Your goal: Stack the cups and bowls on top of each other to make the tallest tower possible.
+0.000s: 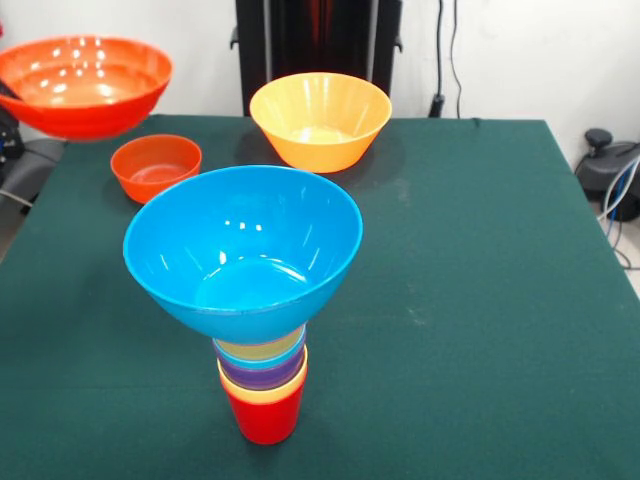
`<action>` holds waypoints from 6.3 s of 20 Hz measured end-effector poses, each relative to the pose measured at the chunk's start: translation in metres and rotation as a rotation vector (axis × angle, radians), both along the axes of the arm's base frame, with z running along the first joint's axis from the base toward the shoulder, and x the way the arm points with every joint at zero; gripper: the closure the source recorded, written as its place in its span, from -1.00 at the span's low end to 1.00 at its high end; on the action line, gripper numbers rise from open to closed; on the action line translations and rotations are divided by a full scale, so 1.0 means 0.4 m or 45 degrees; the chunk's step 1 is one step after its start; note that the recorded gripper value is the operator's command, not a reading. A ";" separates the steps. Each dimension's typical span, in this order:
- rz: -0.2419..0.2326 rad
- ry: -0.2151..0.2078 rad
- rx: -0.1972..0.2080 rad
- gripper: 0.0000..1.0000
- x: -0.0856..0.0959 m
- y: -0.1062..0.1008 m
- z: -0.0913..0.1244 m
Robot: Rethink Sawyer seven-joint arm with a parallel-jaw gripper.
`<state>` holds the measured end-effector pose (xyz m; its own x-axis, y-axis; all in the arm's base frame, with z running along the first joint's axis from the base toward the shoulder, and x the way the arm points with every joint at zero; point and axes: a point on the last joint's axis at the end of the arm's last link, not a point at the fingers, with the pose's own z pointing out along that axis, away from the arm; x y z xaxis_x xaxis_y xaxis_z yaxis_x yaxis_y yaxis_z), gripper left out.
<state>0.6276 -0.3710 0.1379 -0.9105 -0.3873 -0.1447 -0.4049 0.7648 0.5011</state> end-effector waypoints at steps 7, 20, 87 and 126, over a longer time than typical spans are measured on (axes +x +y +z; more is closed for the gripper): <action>0.053 0.021 0.007 1.00 0.033 0.042 0.094; 0.175 -0.052 -0.006 1.00 0.213 0.233 0.243; 0.126 -0.124 0.082 1.00 0.561 0.410 0.282; 0.071 -0.052 0.111 1.00 0.683 0.557 0.295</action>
<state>0.9010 -0.1483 0.2559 -0.8807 -0.4213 -0.2164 -0.4668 0.6946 0.5474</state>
